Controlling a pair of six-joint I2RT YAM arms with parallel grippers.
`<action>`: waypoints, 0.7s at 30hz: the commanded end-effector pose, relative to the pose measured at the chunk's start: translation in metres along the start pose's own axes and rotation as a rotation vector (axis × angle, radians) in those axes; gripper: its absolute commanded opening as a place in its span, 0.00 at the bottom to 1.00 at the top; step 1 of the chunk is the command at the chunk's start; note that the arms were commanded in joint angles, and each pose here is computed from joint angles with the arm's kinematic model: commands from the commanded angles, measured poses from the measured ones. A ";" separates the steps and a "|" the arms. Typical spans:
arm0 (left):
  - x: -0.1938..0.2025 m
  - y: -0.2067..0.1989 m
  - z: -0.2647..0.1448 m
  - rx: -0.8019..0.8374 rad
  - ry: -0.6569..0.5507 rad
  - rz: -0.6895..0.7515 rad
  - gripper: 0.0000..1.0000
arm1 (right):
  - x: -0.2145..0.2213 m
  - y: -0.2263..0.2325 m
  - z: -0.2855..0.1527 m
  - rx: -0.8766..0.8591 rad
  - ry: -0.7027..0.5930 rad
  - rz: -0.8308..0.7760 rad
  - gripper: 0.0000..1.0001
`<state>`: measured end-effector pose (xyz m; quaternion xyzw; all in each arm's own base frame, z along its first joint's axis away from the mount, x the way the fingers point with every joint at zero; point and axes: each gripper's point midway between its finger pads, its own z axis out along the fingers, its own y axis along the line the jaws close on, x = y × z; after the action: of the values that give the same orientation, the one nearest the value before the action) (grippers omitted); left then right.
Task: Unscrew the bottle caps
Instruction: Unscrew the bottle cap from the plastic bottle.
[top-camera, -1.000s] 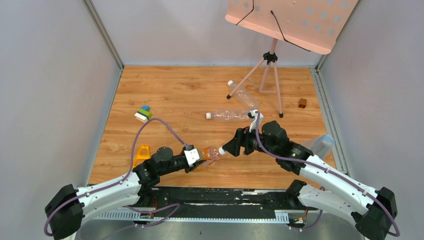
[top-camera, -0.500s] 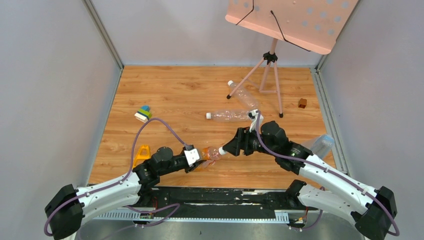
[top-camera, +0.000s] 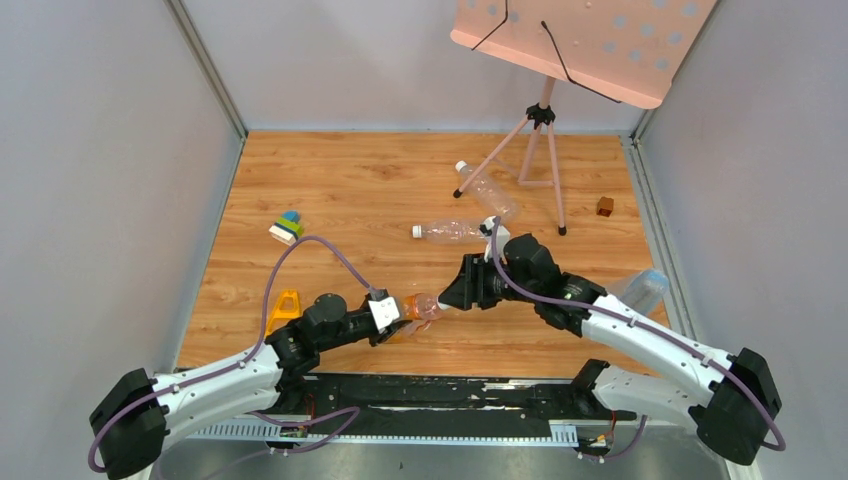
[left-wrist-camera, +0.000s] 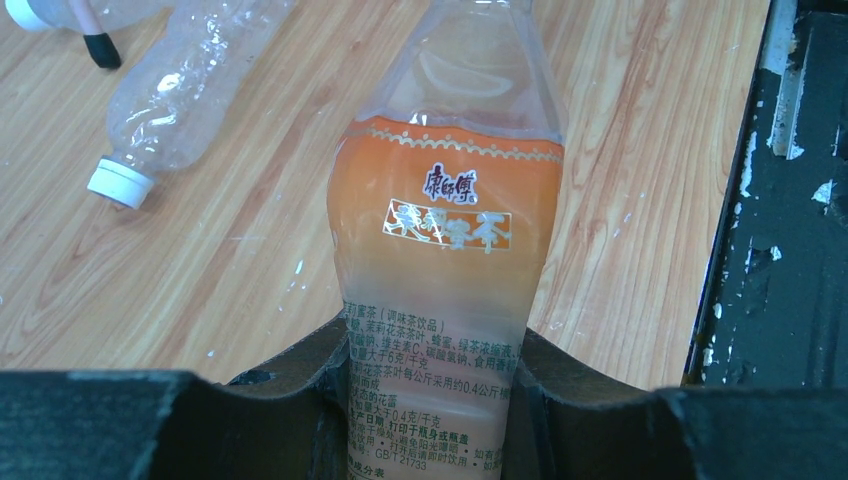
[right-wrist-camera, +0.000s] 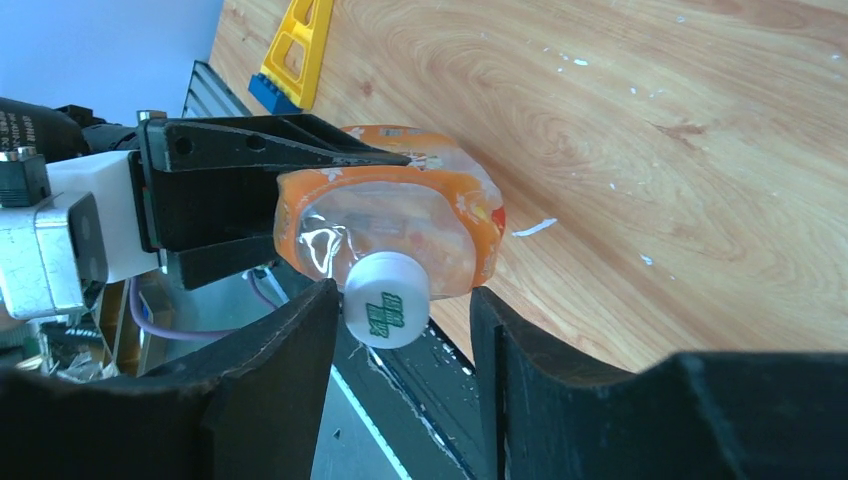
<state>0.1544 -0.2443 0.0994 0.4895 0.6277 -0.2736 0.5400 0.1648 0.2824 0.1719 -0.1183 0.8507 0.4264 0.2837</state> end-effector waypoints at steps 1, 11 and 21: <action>-0.020 0.004 0.002 -0.010 -0.068 0.000 0.00 | -0.021 0.037 -0.002 -0.132 -0.020 -0.022 0.47; -0.020 0.004 0.002 -0.012 -0.065 -0.001 0.00 | -0.014 0.028 -0.013 -0.086 0.022 -0.166 0.14; -0.019 0.004 0.003 -0.005 -0.061 0.002 0.00 | -0.009 0.045 -0.013 -0.351 -0.032 -0.767 0.00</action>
<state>0.1510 -0.2497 0.1053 0.4931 0.6143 -0.2879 0.5446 0.1505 0.2872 0.1862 -0.3128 0.7876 0.4266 0.3159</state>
